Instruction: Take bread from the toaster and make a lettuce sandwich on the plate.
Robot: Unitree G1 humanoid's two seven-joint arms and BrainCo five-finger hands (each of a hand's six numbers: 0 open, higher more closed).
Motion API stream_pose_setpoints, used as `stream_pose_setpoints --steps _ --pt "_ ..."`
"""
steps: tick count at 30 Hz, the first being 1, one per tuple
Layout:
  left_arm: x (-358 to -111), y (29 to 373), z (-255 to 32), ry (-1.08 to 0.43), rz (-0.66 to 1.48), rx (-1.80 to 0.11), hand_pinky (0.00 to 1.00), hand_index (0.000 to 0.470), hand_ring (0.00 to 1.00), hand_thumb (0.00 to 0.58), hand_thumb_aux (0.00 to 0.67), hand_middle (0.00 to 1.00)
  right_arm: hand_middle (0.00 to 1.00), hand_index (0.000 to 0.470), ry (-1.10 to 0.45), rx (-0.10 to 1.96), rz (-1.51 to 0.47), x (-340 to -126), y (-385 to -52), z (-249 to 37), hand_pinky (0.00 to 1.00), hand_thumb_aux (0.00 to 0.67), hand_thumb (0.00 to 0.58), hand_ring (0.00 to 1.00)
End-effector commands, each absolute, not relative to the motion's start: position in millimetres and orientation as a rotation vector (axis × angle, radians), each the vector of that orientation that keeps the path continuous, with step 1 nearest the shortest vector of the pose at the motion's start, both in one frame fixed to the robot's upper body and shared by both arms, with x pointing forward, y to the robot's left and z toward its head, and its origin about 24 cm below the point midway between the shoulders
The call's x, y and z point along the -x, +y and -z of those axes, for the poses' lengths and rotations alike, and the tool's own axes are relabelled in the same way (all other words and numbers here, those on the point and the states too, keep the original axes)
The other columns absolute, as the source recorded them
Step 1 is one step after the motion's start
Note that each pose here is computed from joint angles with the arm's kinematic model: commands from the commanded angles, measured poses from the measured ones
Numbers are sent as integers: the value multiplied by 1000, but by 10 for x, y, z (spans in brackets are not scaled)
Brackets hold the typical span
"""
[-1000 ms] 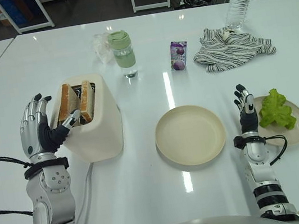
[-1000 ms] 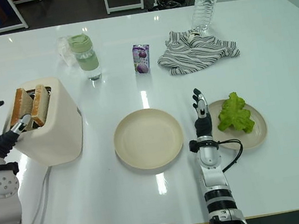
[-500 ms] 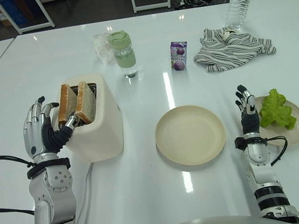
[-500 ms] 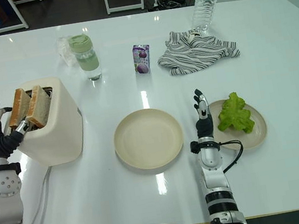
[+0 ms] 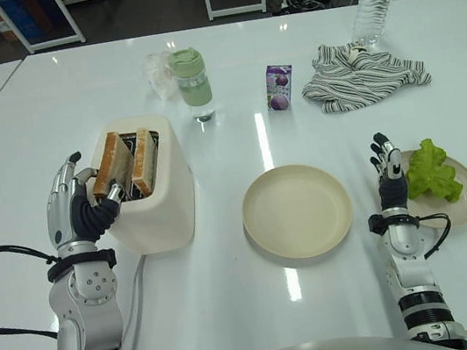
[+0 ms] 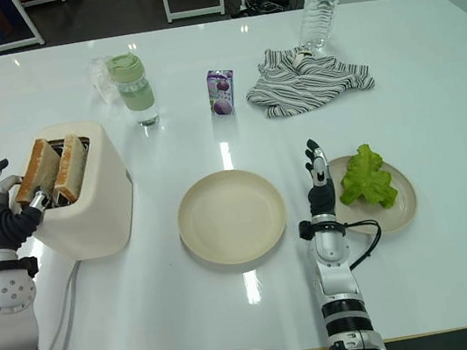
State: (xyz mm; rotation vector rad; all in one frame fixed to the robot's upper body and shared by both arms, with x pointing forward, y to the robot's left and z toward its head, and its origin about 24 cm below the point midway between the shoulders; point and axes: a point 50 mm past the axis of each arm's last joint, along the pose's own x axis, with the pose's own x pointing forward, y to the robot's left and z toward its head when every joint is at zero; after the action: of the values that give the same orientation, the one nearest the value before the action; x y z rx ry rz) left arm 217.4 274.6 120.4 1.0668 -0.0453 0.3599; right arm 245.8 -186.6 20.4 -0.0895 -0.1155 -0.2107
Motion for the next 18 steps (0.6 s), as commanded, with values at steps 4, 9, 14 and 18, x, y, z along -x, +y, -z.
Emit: stream_pose_setpoints --steps 4,9,14,18 --pt "-2134 2588 -1716 -512 -537 -1157 0 470 0 580 670 0 0 0 -90 89 217 -2445 -1865 -163 0 0 0 0" --pt "-2075 2477 -1970 -755 -644 -1161 0 470 0 580 670 0 0 0 -78 92 215 -2442 -1859 -136 0 0 0 0" --pt "-1935 2180 -2235 -1054 -607 -999 694 470 694 580 670 694 0 0 -68 94 212 -2444 -1854 -117 0 0 0 0" --pt "-1964 1887 -2180 -1054 -384 -697 1000 470 1000 580 670 1000 0 0 -64 94 213 -2449 -1847 -109 0 0 0 0"
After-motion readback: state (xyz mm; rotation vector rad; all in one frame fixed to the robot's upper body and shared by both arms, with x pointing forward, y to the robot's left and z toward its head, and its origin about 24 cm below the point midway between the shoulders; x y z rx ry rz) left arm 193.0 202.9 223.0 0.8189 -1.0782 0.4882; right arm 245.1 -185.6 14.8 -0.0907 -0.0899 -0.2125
